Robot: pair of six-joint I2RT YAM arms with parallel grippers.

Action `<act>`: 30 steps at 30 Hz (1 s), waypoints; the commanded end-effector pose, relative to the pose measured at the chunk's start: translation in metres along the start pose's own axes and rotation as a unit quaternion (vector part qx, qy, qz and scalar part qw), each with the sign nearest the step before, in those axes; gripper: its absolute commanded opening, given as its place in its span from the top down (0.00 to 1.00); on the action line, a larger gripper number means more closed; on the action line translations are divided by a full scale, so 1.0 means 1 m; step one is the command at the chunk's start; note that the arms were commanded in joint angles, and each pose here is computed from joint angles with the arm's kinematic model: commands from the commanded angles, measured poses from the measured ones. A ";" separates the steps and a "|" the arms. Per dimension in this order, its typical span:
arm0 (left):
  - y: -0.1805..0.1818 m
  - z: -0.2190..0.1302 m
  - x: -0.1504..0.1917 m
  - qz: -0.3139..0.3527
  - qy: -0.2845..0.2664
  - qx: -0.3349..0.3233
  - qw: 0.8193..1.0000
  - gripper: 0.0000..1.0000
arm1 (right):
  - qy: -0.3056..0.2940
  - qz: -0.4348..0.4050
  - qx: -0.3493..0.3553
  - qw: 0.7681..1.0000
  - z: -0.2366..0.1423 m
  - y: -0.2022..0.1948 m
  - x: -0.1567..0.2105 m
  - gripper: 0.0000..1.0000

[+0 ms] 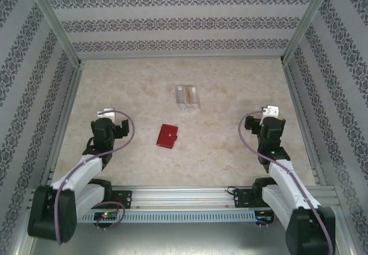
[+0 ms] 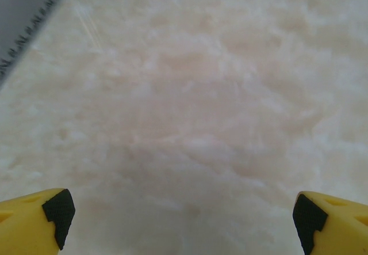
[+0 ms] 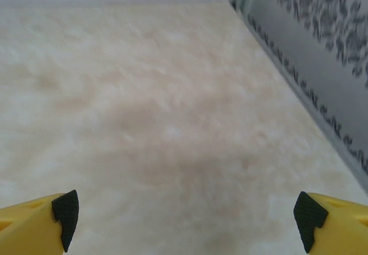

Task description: Put the credit cards into the card holder

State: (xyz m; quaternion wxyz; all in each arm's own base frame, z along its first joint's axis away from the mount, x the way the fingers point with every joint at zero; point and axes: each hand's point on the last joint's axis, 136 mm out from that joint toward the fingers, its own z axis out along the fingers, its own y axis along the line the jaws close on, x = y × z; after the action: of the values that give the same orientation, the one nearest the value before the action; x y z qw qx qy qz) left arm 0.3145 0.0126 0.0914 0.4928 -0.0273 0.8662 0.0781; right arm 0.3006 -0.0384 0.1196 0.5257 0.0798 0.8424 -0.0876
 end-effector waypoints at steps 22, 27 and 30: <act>-0.008 0.075 -0.035 -0.033 -0.067 0.034 0.997 0.01 | -0.073 0.022 -0.093 0.993 0.082 0.050 -0.027 0.02; -0.007 0.076 -0.035 -0.032 -0.068 0.033 0.997 0.01 | -0.073 0.015 -0.089 0.993 0.081 0.050 -0.029 0.02; -0.007 0.075 -0.036 -0.031 -0.068 0.032 0.997 0.01 | -0.072 0.006 -0.088 0.994 0.081 0.054 -0.029 0.02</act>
State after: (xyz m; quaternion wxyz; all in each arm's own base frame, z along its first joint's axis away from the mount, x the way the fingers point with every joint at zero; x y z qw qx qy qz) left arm 0.3884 0.0098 0.0668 0.5276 -0.0172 0.8487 0.0316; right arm 0.3902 -0.0105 0.0927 0.5748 0.0392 0.8172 -0.0117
